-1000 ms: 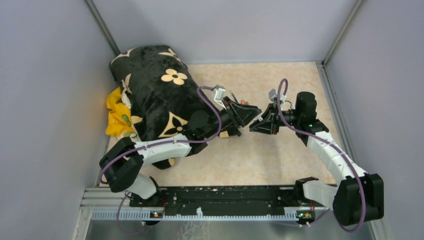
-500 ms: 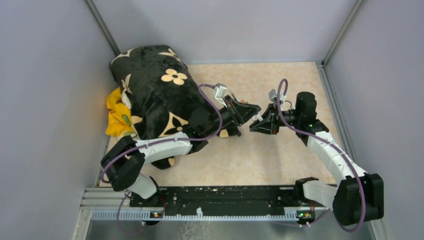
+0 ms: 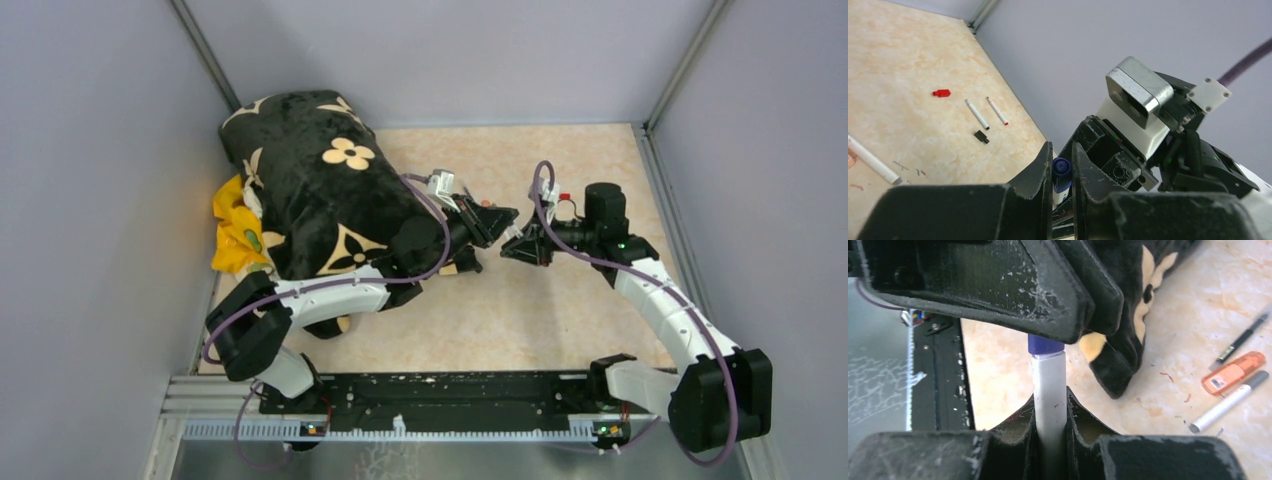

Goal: Insert the pens into the pen caps
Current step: Press the pen cap onto the pen.

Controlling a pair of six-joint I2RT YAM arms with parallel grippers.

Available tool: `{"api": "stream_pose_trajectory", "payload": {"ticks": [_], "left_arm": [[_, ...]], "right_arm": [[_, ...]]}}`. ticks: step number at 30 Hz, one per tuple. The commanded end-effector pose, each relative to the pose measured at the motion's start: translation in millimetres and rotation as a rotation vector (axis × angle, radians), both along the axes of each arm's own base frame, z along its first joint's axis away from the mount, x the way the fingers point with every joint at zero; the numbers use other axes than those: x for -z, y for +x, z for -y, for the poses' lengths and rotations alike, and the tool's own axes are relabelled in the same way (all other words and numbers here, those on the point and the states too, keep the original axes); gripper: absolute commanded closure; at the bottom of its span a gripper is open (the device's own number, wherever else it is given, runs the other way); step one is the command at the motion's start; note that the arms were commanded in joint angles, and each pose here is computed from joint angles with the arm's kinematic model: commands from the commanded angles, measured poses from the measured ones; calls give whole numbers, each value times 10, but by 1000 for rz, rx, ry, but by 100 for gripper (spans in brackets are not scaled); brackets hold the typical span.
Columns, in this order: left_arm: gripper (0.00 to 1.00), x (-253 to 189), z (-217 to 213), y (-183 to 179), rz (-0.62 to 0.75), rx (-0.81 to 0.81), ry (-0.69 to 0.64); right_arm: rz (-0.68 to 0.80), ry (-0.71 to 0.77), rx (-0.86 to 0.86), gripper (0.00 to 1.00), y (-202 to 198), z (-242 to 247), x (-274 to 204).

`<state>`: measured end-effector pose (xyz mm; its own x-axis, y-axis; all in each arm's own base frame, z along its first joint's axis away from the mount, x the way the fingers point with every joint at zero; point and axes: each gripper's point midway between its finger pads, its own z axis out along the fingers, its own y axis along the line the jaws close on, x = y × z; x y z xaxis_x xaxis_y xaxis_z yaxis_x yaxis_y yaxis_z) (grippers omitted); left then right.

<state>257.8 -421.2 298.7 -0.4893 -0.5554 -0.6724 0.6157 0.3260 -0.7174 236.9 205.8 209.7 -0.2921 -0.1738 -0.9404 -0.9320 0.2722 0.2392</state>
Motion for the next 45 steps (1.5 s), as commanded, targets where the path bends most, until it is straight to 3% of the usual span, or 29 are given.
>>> {"api": "stream_pose_trajectory", "payload": {"ticks": [1, 9, 15, 19, 23, 25, 28, 32, 36, 39, 45], "left_arm": [[100, 490, 329, -410, -154, 109, 120], [100, 616, 479, -518, -244, 98, 156], [100, 857, 548, -817, -250, 250, 239], [100, 966, 564, -1167, -278, 431, 264], [100, 971, 519, -1367, -252, 514, 270], [100, 1033, 490, -1417, -257, 532, 301], [100, 1154, 469, -1368, -288, 487, 349], [100, 1390, 578, -1284, -313, 357, 531], [100, 1527, 745, -1349, -313, 351, 596], [100, 1587, 699, -1414, -298, 367, 622], [100, 1545, 478, -1625, -245, 488, 614]], "right_arm": [[217, -96, 124, 100, 387, 25, -271], [268, -192, 274, 100, 627, 100, -277], [195, 9, 177, 100, 478, 134, -592], [150, 170, -15, 100, 186, 40, -781], [96, 233, -97, 100, 80, 9, -842], [94, 234, -59, 100, 155, 21, -848], [157, 124, 76, 100, 375, 104, -755], [221, -10, 245, 100, 596, 221, -672], [266, -61, 324, 100, 730, 280, -714], [280, -57, 342, 100, 764, 304, -772], [203, 104, 243, 100, 637, 314, -871]]}}
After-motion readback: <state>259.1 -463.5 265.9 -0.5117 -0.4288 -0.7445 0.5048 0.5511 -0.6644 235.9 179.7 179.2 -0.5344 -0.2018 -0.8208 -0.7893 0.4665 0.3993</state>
